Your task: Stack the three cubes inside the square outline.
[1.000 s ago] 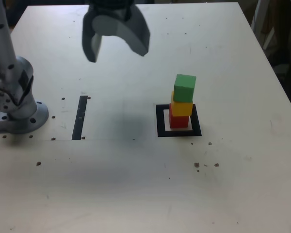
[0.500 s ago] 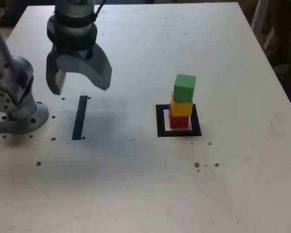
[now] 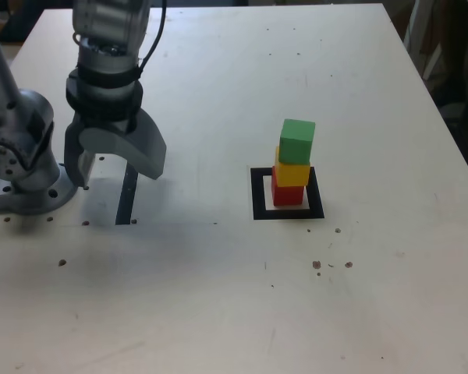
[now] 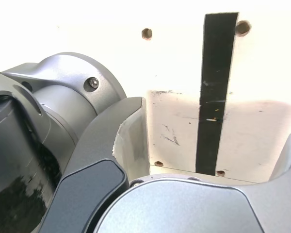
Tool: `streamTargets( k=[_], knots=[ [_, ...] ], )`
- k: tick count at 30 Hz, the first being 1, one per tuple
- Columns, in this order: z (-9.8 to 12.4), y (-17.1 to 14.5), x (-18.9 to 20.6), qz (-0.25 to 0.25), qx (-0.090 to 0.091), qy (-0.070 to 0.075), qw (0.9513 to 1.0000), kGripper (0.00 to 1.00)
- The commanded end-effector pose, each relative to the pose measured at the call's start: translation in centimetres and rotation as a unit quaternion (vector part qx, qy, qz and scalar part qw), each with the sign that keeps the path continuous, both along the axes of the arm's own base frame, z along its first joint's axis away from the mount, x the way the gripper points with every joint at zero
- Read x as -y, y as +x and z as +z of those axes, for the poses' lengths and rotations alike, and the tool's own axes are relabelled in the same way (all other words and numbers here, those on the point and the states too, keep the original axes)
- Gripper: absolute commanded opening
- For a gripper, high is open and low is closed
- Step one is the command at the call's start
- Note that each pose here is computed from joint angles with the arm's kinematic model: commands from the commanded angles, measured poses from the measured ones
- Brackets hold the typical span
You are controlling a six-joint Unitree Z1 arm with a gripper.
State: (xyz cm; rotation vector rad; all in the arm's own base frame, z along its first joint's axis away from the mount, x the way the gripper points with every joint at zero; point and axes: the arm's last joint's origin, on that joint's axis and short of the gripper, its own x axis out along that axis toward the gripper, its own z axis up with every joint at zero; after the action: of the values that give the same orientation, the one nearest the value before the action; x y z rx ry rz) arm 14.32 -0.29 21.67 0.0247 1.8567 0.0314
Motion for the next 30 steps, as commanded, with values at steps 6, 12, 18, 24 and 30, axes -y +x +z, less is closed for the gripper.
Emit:
streamTargets(
  k=[6,12,18,24,30],
  knots=[
    [-0.44,-0.19,0.0,0.002,0.0,-0.003,1.0,0.99],
    [-0.36,-0.05,0.01,0.001,0.001,-0.003,1.0,0.99],
    [0.01,0.23,-0.02,-0.005,0.003,-0.001,1.0,0.99],
    [0.13,0.47,-0.07,-0.008,0.004,0.004,0.9999,0.99],
    [0.26,0.37,-0.05,-0.008,0.01,0.001,0.9999,0.99]
  ],
)
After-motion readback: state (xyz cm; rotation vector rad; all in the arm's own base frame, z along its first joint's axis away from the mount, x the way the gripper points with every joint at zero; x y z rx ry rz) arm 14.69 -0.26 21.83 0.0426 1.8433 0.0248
